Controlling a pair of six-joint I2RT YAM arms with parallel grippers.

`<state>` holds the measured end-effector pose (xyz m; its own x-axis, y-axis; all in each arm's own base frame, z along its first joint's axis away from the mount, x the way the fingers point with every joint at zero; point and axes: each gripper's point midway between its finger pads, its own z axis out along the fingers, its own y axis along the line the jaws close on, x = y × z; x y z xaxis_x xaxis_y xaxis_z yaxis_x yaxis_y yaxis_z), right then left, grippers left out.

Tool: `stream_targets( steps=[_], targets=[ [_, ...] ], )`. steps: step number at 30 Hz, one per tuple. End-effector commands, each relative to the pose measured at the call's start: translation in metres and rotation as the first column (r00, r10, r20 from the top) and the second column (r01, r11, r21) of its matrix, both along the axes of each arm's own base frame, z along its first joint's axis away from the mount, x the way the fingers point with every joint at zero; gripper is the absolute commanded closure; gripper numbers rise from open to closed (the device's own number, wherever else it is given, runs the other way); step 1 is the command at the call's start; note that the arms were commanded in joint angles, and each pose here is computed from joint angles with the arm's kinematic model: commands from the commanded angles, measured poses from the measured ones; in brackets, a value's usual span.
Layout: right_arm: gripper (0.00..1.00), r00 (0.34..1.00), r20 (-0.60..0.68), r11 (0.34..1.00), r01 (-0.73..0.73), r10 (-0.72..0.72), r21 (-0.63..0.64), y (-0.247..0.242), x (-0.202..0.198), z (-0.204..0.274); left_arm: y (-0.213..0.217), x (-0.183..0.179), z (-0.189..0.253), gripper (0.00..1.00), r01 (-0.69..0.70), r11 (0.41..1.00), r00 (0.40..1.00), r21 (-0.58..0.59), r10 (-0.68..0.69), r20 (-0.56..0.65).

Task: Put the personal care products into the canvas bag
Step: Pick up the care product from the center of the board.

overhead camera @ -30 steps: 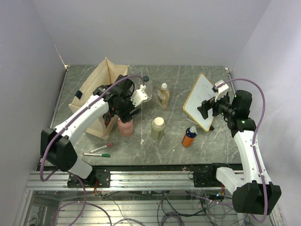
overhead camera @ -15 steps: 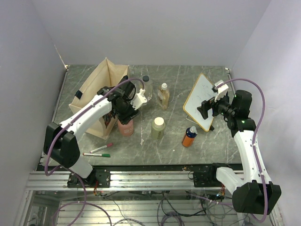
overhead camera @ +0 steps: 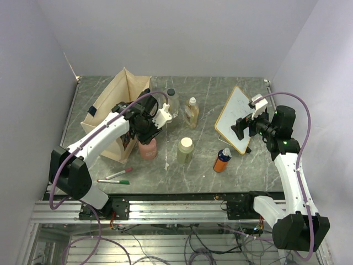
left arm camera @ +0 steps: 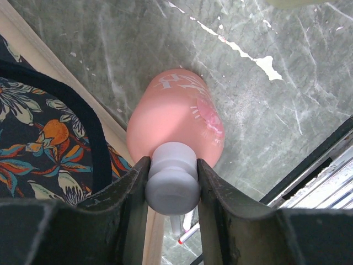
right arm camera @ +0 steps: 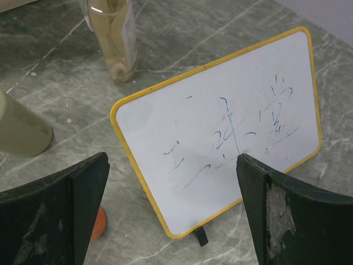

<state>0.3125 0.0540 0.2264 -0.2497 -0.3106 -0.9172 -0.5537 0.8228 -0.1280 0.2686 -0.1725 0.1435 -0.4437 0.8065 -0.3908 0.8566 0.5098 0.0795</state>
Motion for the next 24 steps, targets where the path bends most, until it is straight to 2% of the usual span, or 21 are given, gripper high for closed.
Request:
stream_targets(
  steps=[1,5,6,11,16,24],
  targets=[
    [0.00,1.000,0.011,1.000,-0.018,0.018,-0.006,0.002,-0.002,0.000,-0.002,-0.001,0.014,0.79,0.036,0.999,0.999,-0.007,-0.036,0.024],
    [0.00,1.000,0.013,1.000,-0.018,0.018,-0.007,0.002,-0.002,0.000,-0.012,-0.006,0.026,0.92,0.100,0.993,0.995,-0.062,-0.098,0.028],
    [0.00,1.000,0.014,1.000,-0.017,0.017,-0.008,0.002,-0.002,0.000,-0.014,-0.009,0.029,0.93,0.120,0.990,0.993,-0.078,-0.118,0.028],
    [0.00,1.000,0.009,1.000,-0.016,0.016,-0.008,0.002,-0.001,-0.001,-0.022,-0.017,0.050,0.93,0.203,0.970,0.979,-0.131,-0.198,0.053],
    [0.00,1.000,0.007,1.000,-0.014,0.014,-0.009,0.001,-0.001,-0.002,-0.020,-0.014,0.074,0.93,0.232,0.965,0.970,-0.124,-0.220,0.106],
    [0.00,1.000,0.002,1.000,-0.014,0.014,-0.010,0.001,0.000,-0.004,-0.030,-0.011,0.143,0.93,0.253,0.945,0.952,-0.209,-0.205,0.226]
  ],
)
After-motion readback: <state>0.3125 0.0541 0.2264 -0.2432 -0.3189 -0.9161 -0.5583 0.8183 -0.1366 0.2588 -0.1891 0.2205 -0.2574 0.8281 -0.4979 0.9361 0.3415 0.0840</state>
